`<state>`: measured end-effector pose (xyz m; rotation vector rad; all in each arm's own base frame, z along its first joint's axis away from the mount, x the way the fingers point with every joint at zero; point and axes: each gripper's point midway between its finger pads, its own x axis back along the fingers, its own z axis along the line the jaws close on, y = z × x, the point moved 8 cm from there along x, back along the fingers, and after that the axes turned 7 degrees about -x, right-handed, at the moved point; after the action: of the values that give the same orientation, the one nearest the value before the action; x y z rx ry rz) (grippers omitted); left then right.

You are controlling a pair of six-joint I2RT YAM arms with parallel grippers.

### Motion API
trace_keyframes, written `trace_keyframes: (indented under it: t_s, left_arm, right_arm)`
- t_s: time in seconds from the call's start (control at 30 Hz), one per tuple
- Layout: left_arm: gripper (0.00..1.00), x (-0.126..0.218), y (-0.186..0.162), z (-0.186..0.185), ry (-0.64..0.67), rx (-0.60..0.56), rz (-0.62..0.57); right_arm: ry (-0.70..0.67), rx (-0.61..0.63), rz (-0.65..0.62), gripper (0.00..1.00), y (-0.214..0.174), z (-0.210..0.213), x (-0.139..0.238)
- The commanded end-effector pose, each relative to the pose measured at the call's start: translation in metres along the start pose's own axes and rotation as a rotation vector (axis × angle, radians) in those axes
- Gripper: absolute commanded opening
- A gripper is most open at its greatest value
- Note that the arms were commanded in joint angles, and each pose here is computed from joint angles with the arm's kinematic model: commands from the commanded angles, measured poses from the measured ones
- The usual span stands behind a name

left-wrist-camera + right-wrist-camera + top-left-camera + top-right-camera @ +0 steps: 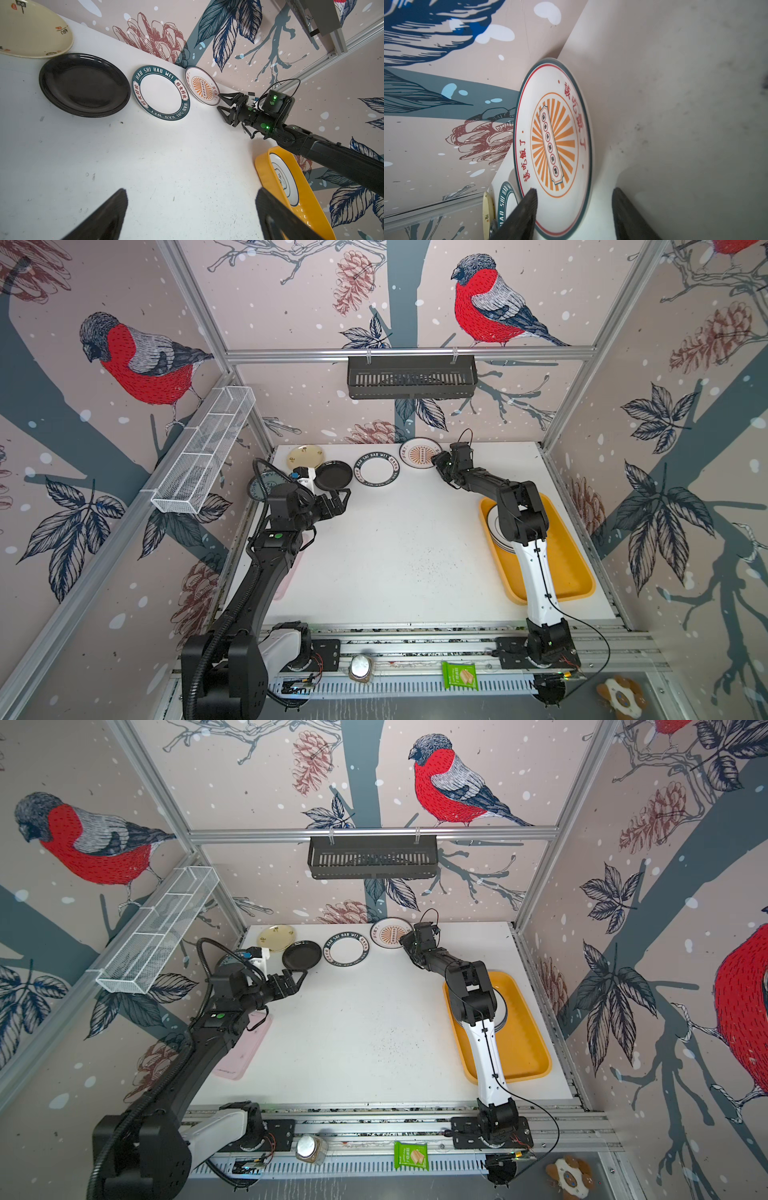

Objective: Place the plates into the plastic bin on the countertop
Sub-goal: 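Reach the right gripper to the orange-sunburst plate and grasp its edge, then lift the orange-sunburst plate and carry it over the yellow bin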

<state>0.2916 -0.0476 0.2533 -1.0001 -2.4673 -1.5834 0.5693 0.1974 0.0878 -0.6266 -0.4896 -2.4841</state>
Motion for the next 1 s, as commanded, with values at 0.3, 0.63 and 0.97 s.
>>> trace_keyframes:
  t_s: [0.3,0.63,0.97]
  left_arm:
    - [0.96,-0.002,0.008,0.0,-0.008,-0.055,-0.046]
    - [0.96,-0.003,0.007,0.001,-0.013,-0.052,-0.04]
    - [0.96,-0.003,0.006,-0.004,-0.056,-0.058,-0.032]
  right_arm:
    - [-0.114,-0.085,0.02,0.22,-0.012,-0.039,-0.018]
    - [-0.125,-0.105,0.009,0.03,-0.013,-0.042,-0.006]
    - [-0.11,0.004,-0.046,0.02,-0.002,-0.01,0.032]
